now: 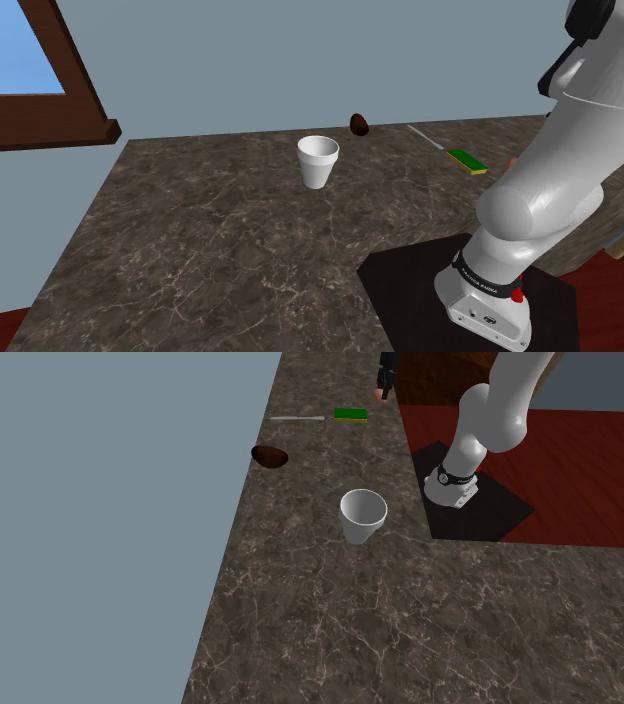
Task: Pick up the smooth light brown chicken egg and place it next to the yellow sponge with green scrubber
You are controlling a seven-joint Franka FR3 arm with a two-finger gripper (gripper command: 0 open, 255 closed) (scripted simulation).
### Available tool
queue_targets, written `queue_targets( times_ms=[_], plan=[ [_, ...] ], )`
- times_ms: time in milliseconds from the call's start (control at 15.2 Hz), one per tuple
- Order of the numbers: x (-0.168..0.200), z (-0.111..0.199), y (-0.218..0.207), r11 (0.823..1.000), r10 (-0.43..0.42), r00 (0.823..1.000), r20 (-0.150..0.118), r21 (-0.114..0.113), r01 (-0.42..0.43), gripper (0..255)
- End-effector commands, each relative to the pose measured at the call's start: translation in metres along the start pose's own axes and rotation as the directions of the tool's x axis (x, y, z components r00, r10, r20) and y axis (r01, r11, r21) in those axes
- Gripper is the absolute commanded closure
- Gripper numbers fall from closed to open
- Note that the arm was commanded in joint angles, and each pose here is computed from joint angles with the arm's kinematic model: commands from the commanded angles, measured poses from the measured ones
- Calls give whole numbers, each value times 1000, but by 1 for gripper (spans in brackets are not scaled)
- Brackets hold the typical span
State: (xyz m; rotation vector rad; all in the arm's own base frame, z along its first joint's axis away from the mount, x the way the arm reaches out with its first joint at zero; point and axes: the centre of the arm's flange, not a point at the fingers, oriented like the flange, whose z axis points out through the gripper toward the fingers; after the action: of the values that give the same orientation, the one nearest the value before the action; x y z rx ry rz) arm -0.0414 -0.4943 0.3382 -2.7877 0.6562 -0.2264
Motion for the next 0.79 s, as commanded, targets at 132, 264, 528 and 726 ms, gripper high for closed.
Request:
queue_targets(
  times_ms=[132, 264, 528, 726],
  plan=[
    [0, 3, 1, 1000, 0, 1000, -1, 0, 0, 255],
    [0, 3, 1, 1000, 0, 1000, -1, 0, 0, 255],
    [0, 3, 1, 1000, 0, 1000, -1, 0, 0, 0],
    [0, 3, 1, 1000, 0, 1000, -1, 0, 0, 0]
  ],
)
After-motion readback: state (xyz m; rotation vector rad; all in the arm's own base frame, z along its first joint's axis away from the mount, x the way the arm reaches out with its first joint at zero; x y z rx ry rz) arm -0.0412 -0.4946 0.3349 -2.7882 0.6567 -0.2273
